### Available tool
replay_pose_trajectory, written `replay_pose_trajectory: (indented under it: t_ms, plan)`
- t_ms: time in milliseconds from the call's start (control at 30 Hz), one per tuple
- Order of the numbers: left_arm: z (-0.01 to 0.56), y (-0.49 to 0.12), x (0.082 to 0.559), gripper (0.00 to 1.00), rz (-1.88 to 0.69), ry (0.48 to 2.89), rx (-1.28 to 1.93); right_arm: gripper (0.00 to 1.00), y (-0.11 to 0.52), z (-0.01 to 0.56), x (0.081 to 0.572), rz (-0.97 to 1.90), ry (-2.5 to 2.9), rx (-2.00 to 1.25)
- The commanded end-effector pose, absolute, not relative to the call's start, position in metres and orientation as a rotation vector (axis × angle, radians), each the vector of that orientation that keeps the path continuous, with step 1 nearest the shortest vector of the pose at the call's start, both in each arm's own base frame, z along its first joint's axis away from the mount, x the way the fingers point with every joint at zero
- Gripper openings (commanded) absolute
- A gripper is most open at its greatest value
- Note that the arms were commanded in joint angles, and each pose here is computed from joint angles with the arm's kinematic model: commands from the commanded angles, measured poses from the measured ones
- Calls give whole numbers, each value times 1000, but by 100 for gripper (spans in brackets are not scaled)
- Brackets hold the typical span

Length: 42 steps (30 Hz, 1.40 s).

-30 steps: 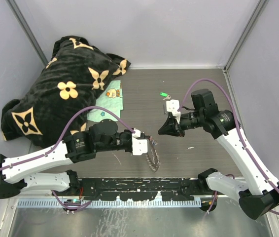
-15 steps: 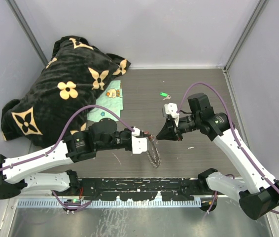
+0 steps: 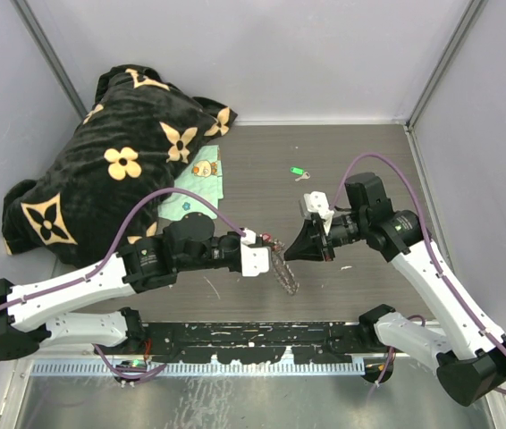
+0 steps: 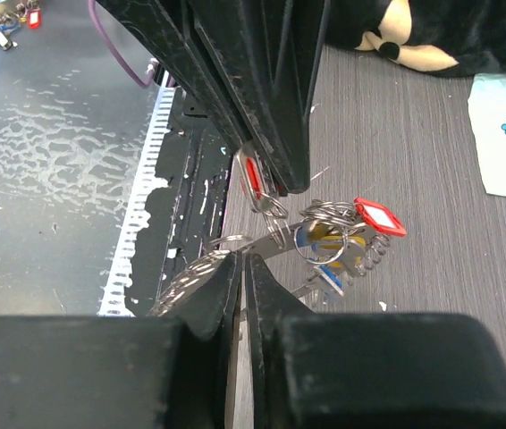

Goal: Remove the keys from the keyring

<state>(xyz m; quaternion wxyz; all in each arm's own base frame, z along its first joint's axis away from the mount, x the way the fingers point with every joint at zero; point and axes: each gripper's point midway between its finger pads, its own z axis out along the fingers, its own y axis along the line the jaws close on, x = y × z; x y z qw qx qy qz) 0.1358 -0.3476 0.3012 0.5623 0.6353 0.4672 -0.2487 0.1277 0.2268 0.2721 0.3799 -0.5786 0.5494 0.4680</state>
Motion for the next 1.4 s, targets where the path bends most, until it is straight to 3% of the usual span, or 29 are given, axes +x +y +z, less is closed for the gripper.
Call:
replay_pose_trajectory:
  t_ms: [0,167,533,1000,1367]
  plan:
    - [338,-356,136,0,-629,1007,1400,14,228,288,122,1197,1324,-1491]
    - [339,-357,134,0,-640,1002,1410,25,228,291,130,1138,1333,-1487]
    - [339,-356,132,0,-649,1002,1418,38,233,303,143,1093,1283,-1515]
    - [340,-356,131,0,-653,996,1417,38,239,292,129,1190,1244,-1560]
    - [342,-356,131,0,-658,993,1411,32,238,286,127,1189,1258,-1559]
